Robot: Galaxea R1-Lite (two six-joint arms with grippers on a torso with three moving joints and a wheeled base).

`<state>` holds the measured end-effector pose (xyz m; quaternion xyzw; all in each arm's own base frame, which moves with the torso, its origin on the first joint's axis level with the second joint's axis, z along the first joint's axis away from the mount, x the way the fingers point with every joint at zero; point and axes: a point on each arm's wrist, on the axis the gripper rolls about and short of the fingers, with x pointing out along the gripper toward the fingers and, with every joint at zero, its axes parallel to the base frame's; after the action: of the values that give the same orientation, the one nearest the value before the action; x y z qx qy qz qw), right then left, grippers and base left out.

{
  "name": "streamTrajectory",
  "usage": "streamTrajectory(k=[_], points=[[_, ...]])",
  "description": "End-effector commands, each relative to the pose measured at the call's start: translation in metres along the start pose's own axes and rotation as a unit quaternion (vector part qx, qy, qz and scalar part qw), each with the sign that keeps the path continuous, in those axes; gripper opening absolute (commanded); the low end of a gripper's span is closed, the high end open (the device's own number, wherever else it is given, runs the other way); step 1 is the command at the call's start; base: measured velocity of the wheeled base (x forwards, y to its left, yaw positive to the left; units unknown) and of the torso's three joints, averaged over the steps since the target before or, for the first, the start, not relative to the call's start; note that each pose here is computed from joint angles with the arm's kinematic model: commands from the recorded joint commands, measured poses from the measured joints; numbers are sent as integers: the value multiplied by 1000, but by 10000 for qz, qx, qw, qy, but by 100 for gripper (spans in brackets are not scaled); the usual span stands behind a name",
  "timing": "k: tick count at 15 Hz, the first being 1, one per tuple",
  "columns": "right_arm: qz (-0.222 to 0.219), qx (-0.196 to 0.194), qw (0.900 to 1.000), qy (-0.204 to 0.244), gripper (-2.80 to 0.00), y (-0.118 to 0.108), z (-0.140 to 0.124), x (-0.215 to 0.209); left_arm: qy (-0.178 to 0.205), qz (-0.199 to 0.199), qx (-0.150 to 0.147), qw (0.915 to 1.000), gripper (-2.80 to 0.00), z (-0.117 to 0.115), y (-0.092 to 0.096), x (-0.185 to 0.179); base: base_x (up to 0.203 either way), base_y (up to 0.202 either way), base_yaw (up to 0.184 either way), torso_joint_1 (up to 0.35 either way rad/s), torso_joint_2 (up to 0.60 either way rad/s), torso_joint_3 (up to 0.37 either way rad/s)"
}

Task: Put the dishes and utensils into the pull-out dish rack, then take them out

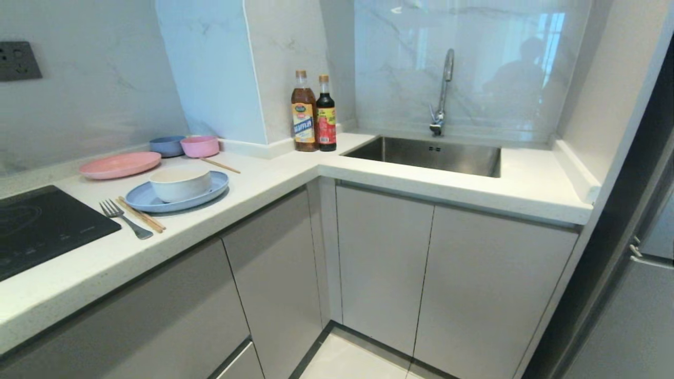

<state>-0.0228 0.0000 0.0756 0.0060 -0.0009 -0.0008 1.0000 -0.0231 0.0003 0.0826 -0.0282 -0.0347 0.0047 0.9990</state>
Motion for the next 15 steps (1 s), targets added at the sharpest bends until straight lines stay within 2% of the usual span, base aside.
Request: streamTrajectory(k=[1, 6, 15], points=[[1, 2, 10000, 9, -280, 0, 0, 0, 131, 12, -3, 9999, -280, -7, 0, 2, 0, 0, 0, -7, 2, 197], [1, 2, 10000, 9, -280, 0, 0, 0, 129, 28, -72, 9999, -280, -7, 0, 2, 0, 0, 0, 5, 2, 163], [1, 2, 10000, 9, -280, 0, 0, 0, 129, 28, -72, 9999, -280, -7, 0, 2, 0, 0, 0, 1, 0, 8]])
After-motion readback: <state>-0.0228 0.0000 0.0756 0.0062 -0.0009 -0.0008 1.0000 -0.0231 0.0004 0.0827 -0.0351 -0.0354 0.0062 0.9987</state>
